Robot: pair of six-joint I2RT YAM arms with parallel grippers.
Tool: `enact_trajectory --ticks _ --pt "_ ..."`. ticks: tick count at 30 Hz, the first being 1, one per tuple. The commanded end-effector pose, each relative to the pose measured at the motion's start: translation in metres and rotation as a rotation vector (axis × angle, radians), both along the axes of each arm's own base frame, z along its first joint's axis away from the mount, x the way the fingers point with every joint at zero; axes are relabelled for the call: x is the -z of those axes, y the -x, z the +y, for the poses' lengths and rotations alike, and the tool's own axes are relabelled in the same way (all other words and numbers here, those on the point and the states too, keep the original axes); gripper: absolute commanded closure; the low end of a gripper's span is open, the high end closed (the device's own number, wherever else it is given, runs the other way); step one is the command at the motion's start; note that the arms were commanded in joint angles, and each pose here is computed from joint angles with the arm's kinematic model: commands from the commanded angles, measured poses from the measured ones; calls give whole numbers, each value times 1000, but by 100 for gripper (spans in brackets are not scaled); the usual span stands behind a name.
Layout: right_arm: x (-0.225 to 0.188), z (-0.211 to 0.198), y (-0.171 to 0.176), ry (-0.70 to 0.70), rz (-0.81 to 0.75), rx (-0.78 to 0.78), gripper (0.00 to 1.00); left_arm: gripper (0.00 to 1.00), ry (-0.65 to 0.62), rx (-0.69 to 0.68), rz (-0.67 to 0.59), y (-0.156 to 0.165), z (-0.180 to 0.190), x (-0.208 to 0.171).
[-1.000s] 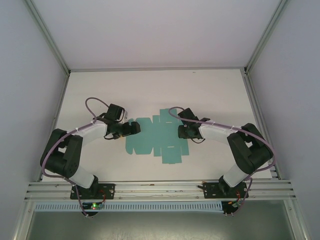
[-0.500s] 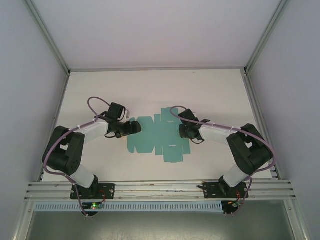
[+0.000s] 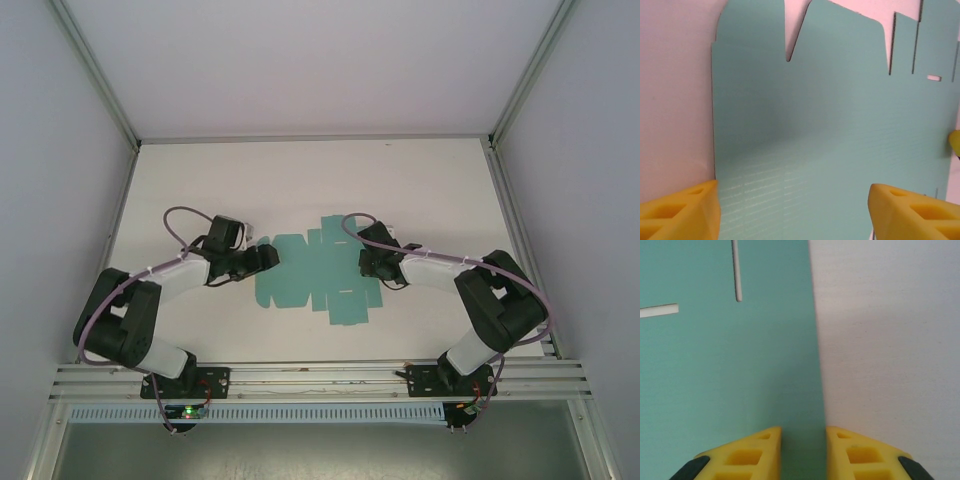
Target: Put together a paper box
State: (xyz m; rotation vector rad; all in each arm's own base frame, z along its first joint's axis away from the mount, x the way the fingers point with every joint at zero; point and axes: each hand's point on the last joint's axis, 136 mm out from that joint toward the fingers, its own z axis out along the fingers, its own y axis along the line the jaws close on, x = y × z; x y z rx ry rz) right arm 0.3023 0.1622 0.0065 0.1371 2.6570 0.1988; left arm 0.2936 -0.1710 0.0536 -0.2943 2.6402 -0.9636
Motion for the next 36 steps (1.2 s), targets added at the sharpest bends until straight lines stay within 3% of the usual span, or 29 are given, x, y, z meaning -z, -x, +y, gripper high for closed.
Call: enact_trajectory --ticks 1,8,13,19,21,24,27,32,36 --pt "61 35 61 -154 258 -117 77 28 426 317 -233 17 -73 -115" --pt "65 39 63 -189 257 -119 77 34 447 305 -292 19 -72 -132" --pt "63 40 62 -200 242 -123 77 37 420 305 -247 16 -80 -123" --pt "66 36 63 -186 241 -111 77 40 32 221 -127 13 -51 -74" --pt "65 36 63 -189 237 -111 77 42 -26 218 -129 12 -46 -70" --pt "62 35 59 -186 220 -108 76 52 -98 199 -103 10 -38 -61" --pt "57 33 57 -182 207 -105 75 70 -155 196 -86 9 -34 -51" --pt "34 29 48 -198 152 -121 70 99 -137 207 -155 4 -38 -68" --pt "-20 22 31 -257 26 -184 49 100 -33 271 -328 9 -49 -123"
